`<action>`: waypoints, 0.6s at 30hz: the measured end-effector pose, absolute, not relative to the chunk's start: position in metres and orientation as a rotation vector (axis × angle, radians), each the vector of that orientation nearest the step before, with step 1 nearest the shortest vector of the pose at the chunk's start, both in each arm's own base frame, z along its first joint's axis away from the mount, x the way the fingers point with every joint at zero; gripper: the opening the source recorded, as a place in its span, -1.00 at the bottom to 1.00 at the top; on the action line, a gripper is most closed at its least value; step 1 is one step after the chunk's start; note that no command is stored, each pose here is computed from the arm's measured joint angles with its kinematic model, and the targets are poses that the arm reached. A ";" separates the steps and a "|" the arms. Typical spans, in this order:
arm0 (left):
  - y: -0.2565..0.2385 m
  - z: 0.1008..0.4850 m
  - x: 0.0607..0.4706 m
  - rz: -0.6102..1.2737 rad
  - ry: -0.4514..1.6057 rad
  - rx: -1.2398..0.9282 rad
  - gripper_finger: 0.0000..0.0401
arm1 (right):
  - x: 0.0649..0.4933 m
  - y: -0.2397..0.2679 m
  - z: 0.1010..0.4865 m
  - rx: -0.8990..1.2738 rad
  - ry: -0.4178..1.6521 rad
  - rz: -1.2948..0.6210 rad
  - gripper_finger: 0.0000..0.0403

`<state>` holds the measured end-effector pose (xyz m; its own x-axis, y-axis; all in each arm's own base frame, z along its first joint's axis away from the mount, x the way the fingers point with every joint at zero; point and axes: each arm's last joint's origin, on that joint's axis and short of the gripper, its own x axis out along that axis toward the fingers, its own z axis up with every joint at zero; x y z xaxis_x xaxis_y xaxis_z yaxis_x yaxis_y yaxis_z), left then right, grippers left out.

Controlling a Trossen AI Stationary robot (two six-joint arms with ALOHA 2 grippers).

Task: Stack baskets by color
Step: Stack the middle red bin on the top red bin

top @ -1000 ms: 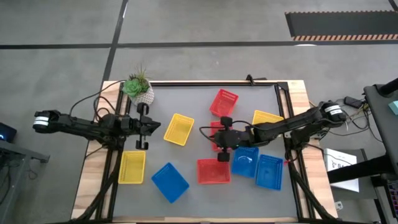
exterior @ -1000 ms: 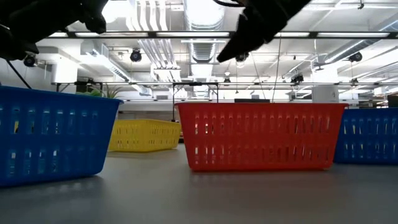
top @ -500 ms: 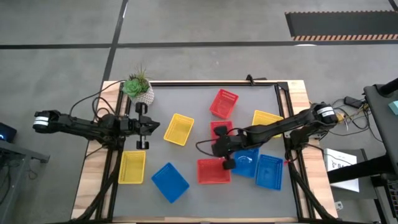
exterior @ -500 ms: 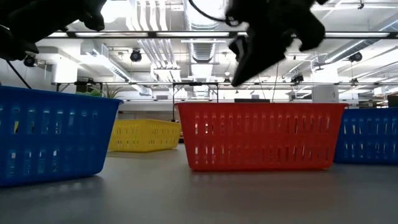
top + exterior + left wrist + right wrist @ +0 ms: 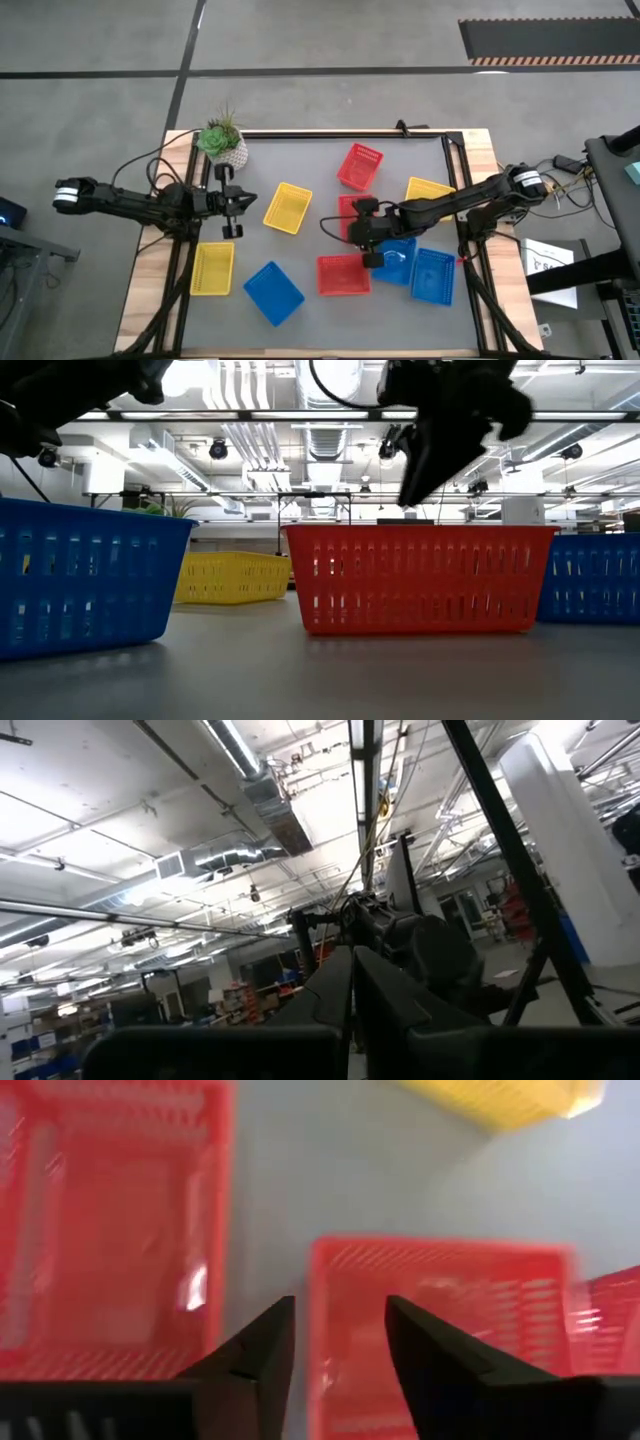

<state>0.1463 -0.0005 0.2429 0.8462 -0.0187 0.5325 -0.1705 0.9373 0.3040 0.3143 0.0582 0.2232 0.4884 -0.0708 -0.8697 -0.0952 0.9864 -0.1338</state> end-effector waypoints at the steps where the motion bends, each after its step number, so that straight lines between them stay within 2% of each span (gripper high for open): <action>1: 0.000 0.243 0.146 0.084 -0.558 0.351 -1.00 | 0.313 0.059 0.221 -0.163 1.082 0.044 -0.21; 7: 0.000 0.242 0.147 0.085 -0.554 0.351 -1.00 | 0.307 0.059 0.204 -0.137 1.144 0.059 -0.17; 18: 0.000 0.243 0.147 0.087 -0.555 0.350 -1.00 | 0.321 0.056 0.175 -0.136 1.195 0.042 -0.32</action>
